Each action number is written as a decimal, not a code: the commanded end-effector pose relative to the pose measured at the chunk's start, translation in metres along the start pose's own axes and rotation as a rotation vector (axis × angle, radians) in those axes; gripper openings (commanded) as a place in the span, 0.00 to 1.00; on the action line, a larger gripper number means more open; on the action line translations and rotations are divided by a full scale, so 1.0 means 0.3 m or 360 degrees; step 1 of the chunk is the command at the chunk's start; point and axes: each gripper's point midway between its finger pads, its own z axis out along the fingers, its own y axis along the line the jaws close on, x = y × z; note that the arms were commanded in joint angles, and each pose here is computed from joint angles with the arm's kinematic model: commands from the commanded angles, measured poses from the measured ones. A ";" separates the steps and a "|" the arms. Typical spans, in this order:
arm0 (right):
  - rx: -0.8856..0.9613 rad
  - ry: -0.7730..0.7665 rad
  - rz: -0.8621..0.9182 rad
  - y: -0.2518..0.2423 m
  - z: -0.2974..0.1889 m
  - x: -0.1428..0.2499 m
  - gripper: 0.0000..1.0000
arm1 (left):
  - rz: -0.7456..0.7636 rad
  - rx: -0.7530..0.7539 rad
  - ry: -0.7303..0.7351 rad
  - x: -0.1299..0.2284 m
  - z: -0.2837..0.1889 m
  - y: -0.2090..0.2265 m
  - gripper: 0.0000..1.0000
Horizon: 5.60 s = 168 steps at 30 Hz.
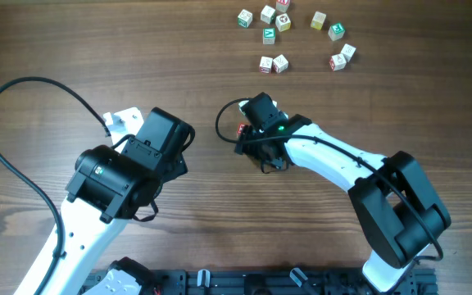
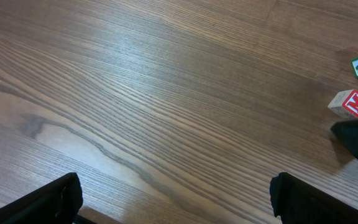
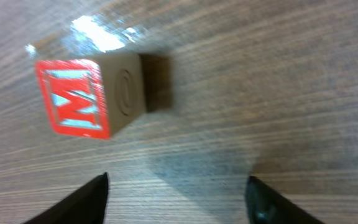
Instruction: Form a circle
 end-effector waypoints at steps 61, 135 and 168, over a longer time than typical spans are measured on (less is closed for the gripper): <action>0.0306 -0.0312 -0.0317 0.106 0.051 -0.134 0.57 | 0.0002 -0.0002 -0.0006 0.000 -0.001 0.007 1.00; 0.0337 -0.0520 -0.0184 0.118 0.080 -0.178 0.34 | 0.0002 -0.0003 -0.0006 0.000 -0.001 0.007 1.00; 0.0092 -0.0565 -0.0273 0.214 -0.301 -0.174 0.56 | 0.0002 -0.0003 -0.0006 0.000 -0.001 0.007 1.00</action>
